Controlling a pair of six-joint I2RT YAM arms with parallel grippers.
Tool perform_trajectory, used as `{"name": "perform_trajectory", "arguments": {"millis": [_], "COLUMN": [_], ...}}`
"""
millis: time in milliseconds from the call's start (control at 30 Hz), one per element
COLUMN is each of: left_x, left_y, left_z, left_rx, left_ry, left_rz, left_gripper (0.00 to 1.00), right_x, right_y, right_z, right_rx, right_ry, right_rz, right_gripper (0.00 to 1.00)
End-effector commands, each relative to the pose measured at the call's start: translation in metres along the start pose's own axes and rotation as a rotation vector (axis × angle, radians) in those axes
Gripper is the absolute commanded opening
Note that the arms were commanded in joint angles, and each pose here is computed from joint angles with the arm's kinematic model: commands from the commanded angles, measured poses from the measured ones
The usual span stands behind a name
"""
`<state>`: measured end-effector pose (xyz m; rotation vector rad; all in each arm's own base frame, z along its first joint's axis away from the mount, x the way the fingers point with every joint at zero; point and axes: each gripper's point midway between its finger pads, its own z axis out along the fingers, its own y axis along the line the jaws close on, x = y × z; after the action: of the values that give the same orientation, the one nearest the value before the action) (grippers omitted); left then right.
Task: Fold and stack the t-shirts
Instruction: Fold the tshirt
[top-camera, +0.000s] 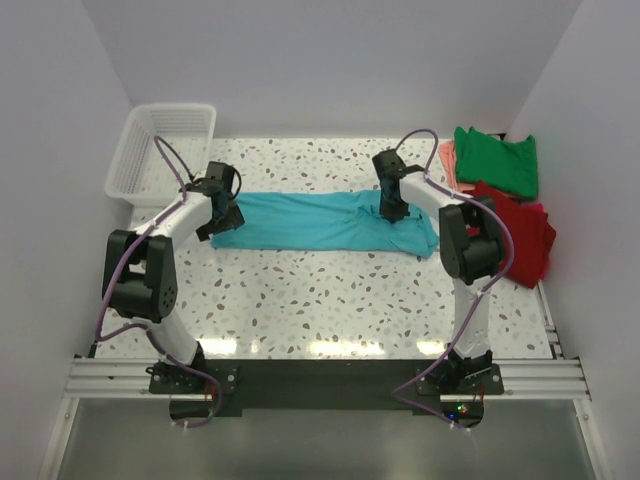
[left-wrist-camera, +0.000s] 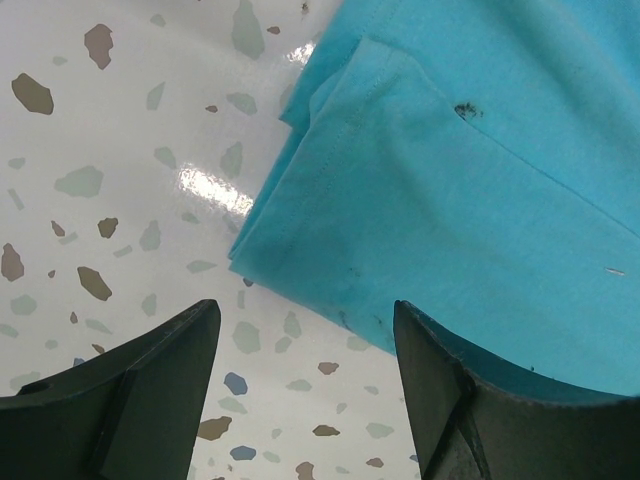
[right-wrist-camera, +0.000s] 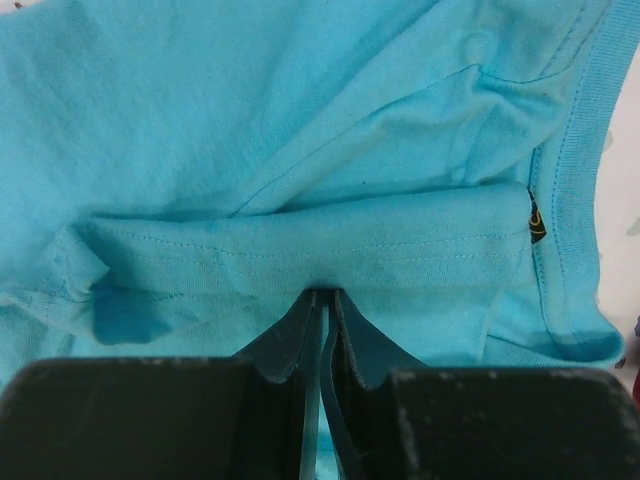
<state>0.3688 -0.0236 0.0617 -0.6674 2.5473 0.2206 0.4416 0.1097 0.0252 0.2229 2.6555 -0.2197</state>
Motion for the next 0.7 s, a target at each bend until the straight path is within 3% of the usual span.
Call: {"name": "perform_trajectory", "arguments": {"millis": [0, 600, 667], "left_x": [-0.012, -0.013, -0.013], "left_y": [-0.004, -0.004, -0.004], "left_z": [0.000, 0.001, 0.000], "left_rx": [0.012, 0.011, 0.012], "left_ry": [-0.025, -0.024, -0.026], "left_rz": [0.001, 0.012, 0.011], "left_gripper": [0.75, 0.75, 0.75], "right_x": [-0.015, -0.064, -0.068], "right_y": [-0.008, -0.006, -0.002], "right_z": [-0.003, 0.011, 0.017], "right_rx": [0.022, 0.004, 0.002], "right_ry": [-0.038, -0.126, -0.126], "right_rz": [0.043, 0.086, 0.083], "right_gripper": [0.13, 0.17, 0.22]}}
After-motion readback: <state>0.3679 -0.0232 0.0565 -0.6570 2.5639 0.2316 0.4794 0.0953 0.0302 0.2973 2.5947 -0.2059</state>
